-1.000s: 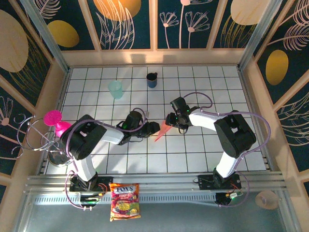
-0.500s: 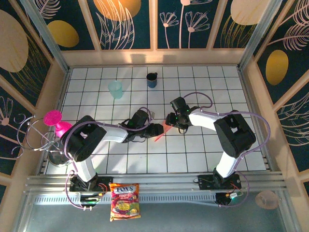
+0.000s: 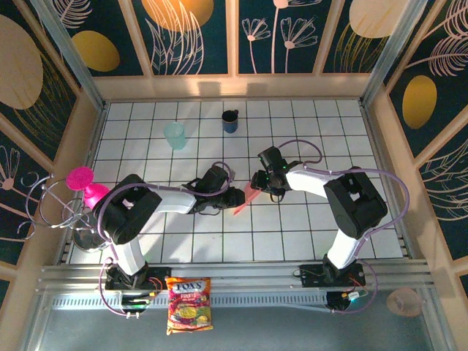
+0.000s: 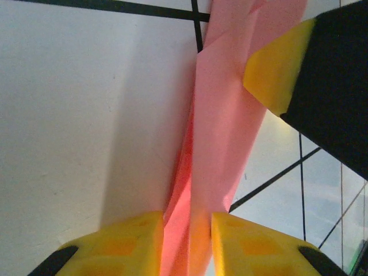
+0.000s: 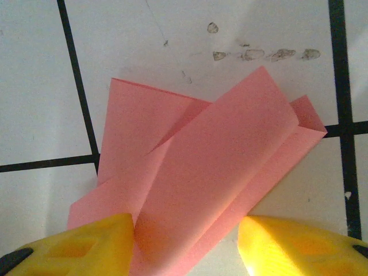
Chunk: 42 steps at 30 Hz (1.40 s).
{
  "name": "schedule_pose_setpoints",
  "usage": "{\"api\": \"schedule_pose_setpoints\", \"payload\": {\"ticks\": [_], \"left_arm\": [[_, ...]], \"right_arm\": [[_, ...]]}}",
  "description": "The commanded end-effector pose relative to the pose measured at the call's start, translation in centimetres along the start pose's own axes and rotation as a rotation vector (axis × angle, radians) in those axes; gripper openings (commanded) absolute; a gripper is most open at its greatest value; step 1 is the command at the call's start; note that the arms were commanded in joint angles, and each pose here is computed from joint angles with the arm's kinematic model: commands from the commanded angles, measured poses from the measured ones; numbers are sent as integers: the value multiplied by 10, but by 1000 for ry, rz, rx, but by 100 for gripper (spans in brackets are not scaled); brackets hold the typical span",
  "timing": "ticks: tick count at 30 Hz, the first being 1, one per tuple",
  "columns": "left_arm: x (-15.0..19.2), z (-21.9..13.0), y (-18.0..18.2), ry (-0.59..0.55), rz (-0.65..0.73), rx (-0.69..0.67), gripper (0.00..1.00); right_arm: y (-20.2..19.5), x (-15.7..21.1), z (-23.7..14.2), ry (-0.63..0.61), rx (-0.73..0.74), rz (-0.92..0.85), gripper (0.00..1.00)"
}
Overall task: Fold a paper plane with a square sheet of paper (pick it up from the middle)
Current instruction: Fold the wing for the fifth time at the center of the table.
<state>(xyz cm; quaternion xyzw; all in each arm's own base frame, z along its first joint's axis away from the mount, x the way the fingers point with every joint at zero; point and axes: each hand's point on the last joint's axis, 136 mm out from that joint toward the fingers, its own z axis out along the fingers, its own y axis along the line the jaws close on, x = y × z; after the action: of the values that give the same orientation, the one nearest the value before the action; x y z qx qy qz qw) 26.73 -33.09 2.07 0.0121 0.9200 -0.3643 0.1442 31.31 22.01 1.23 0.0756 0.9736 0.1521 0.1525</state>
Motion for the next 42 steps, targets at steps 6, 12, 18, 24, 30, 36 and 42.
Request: {"api": "schedule_pose_setpoints", "payload": {"ticks": [6,12,18,24,30,36,42], "left_arm": [[15,13,38,49,-15,-149,25],[17,16,44,59,-11,-175,25],[21,18,54,74,-6,-210,25],[21,18,56,83,8,-229,25],[21,19,57,87,11,-234,25],[21,20,58,90,12,-238,25],[21,19,57,87,13,-237,25]], "right_arm": [[-28,26,39,68,73,13,53],[-33,28,40,71,88,14,51],[-21,19,33,48,38,18,50],[19,-25,-32,-126,-103,10,55],[32,-34,-83,-228,-230,27,55],[66,-17,-80,-151,-415,-26,43],[72,-12,-56,-97,-448,-28,32]]}}
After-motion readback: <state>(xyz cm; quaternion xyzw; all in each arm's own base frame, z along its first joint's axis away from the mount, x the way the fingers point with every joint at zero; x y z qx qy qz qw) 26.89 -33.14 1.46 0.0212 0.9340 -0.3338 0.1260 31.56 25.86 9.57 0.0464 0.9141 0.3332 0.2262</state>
